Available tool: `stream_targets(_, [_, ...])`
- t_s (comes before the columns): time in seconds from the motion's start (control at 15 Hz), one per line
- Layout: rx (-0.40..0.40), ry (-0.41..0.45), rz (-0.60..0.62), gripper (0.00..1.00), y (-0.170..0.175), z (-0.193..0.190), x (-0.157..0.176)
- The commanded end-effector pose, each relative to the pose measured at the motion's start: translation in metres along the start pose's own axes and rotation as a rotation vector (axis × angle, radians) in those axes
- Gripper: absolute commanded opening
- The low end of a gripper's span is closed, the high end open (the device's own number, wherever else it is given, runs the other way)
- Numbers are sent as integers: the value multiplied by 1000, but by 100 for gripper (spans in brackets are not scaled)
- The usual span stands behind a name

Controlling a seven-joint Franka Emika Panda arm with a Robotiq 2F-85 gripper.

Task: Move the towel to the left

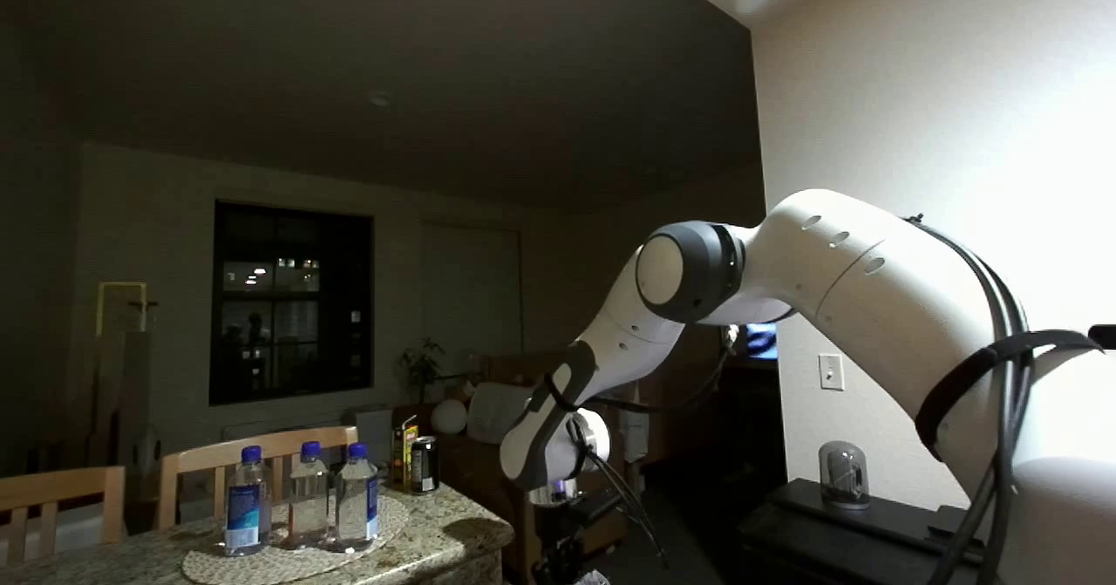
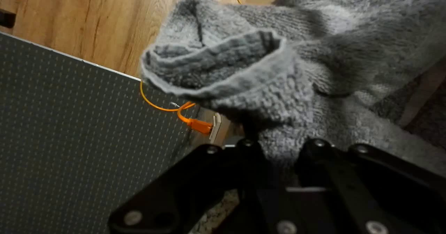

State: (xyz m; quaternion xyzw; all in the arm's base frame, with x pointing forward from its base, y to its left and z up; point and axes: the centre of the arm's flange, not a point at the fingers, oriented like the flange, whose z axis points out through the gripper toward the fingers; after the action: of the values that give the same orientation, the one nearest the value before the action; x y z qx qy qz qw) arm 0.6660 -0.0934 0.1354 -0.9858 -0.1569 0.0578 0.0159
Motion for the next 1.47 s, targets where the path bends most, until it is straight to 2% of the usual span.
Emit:
stream_targets(0.0, [68, -23, 11, 8, 23, -25, -6])
stream_targets(0.13, [76, -22, 34, 7, 23, -39, -11])
stream_targets(0.2, [81, -21, 39, 10, 21, -45, -12])
stream_targets(0.53, [95, -6, 23, 11, -20, -72, -18])
stream_targets(1.4, [3, 87, -148, 11, -213, -175, -24])
